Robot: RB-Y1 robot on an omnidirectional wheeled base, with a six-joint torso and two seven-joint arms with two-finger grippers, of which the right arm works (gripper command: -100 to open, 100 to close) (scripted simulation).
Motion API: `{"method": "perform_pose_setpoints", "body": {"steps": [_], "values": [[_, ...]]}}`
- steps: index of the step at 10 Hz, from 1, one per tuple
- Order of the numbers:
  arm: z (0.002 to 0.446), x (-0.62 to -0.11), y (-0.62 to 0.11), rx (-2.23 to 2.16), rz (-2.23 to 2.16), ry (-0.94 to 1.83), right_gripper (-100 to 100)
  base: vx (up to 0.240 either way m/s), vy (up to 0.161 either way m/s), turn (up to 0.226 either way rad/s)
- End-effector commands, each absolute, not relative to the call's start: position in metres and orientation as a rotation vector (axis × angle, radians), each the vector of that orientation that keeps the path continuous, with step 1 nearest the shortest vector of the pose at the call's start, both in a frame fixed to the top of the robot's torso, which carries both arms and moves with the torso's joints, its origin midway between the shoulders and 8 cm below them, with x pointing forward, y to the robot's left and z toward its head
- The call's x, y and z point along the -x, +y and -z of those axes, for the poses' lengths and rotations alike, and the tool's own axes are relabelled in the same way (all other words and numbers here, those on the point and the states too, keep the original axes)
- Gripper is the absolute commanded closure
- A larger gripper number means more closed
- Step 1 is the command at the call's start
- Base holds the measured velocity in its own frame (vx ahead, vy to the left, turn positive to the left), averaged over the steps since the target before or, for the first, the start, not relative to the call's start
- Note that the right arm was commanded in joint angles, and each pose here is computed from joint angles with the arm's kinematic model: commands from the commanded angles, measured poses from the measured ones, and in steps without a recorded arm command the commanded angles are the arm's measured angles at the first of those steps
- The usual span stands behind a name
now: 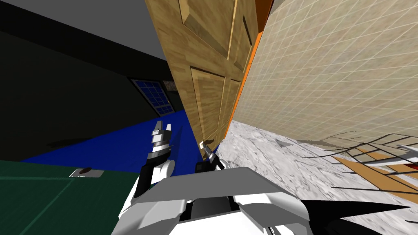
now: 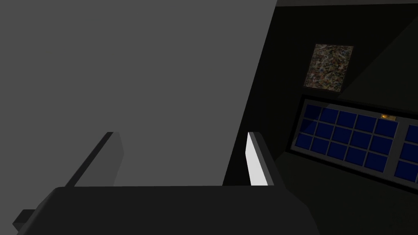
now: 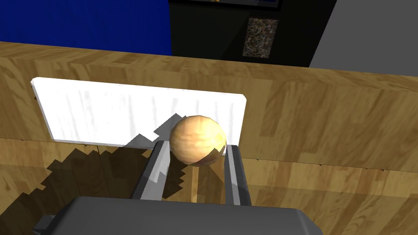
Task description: Push the door open
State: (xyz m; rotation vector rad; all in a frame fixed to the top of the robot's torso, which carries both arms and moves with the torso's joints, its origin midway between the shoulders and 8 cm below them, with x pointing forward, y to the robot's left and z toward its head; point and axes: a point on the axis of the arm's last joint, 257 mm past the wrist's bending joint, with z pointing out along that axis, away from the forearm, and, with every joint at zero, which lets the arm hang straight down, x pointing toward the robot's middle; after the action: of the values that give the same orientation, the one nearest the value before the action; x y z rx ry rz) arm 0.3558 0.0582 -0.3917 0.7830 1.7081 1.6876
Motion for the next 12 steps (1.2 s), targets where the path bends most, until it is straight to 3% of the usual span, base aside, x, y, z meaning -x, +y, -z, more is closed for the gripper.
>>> {"method": "perform_pose_setpoints", "body": {"steps": [1,4,5,10,12], "values": [[0.393,-0.355,0.057,-0.785,-1.685,1.711,100,-0.02,-0.019,-0.001],[0.393,-0.355,0.057,-0.785,-1.685,1.711,100,-0.007,-0.006,-0.001],[0.396,-0.354,0.05,-0.786,-1.675,1.714,-100,-0.12,-0.07,-0.07],[0.394,-0.352,0.05,-0.797,-1.682,1.702,-100,-0.159,-0.093,-0.049],[0.396,-0.353,0.044,-0.794,-1.671,1.703,-100,0.095,0.085,0.028]]}}
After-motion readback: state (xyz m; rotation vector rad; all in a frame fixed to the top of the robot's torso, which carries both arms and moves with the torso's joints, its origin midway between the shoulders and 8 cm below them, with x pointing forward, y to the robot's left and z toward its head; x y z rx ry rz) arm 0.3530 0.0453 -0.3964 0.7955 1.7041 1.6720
